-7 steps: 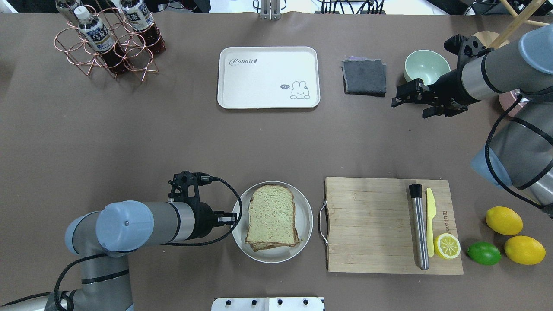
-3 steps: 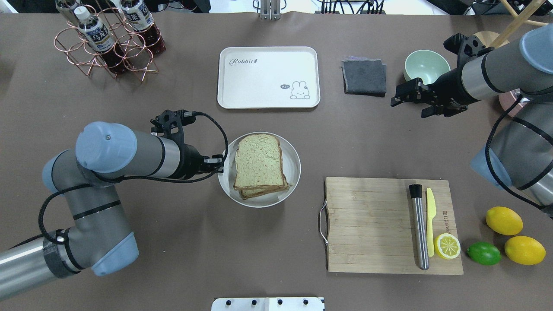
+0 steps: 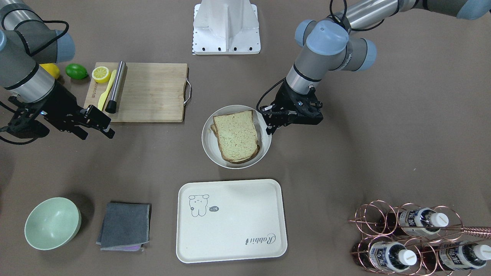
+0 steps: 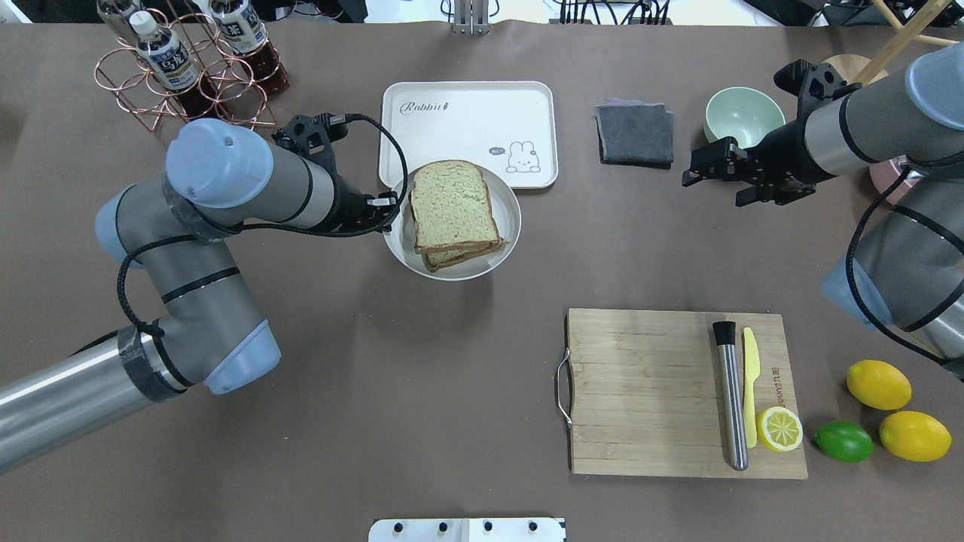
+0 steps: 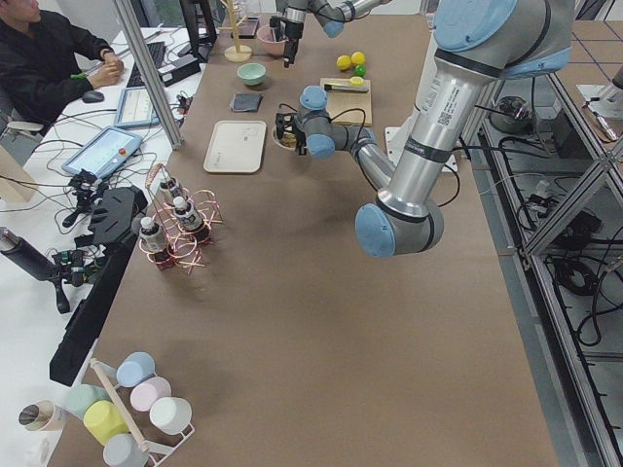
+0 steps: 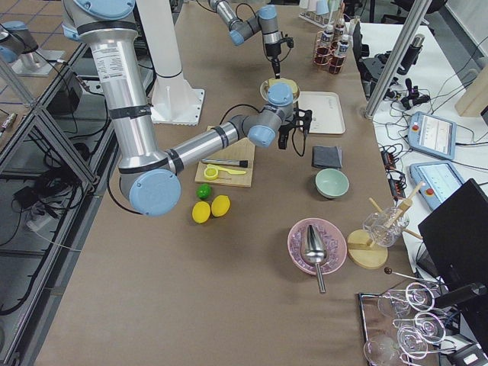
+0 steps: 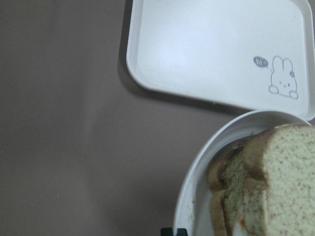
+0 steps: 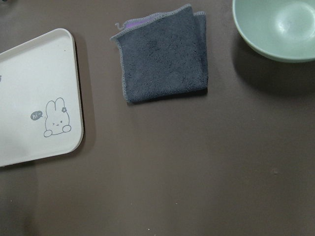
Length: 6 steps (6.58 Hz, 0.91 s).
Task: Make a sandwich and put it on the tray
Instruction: 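Carry the plate with the left gripper over the white Rabbit tray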
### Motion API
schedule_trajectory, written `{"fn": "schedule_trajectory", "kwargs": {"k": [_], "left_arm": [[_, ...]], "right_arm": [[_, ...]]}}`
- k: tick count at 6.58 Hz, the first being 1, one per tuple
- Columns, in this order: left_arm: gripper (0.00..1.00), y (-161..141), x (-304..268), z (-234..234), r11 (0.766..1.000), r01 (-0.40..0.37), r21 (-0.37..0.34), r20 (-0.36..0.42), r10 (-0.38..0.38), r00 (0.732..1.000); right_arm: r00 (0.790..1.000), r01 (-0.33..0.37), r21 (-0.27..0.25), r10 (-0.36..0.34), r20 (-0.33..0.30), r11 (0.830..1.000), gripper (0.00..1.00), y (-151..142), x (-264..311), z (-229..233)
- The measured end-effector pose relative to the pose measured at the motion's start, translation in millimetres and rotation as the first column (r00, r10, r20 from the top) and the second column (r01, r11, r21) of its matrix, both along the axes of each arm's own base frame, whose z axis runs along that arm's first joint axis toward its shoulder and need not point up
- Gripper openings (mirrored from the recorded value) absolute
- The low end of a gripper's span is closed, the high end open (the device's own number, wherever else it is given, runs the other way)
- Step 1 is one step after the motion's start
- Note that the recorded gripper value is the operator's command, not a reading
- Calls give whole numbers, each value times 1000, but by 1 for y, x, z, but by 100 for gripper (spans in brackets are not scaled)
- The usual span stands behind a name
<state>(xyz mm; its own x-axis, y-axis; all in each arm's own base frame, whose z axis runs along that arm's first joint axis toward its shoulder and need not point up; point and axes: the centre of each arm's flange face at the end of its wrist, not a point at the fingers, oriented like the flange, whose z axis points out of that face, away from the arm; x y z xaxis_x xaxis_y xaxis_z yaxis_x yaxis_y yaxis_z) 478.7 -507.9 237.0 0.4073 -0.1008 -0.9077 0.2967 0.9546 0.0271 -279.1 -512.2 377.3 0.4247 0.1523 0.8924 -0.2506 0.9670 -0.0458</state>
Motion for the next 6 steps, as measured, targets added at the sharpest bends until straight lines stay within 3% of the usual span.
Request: {"fn": "schedule_trajectory", "kwargs": {"k": [3,6], "left_arm": [[0,-83,27,7,996,-6,88,-6,6,1000],[0,-141,32,9,991,-16,137,29,12,1000]], "right_arm": [[1000,-4,2,4,-2,1000,99,0,0,0],[1000,-5,4,5,-2,1000,99,0,0,0]]}}
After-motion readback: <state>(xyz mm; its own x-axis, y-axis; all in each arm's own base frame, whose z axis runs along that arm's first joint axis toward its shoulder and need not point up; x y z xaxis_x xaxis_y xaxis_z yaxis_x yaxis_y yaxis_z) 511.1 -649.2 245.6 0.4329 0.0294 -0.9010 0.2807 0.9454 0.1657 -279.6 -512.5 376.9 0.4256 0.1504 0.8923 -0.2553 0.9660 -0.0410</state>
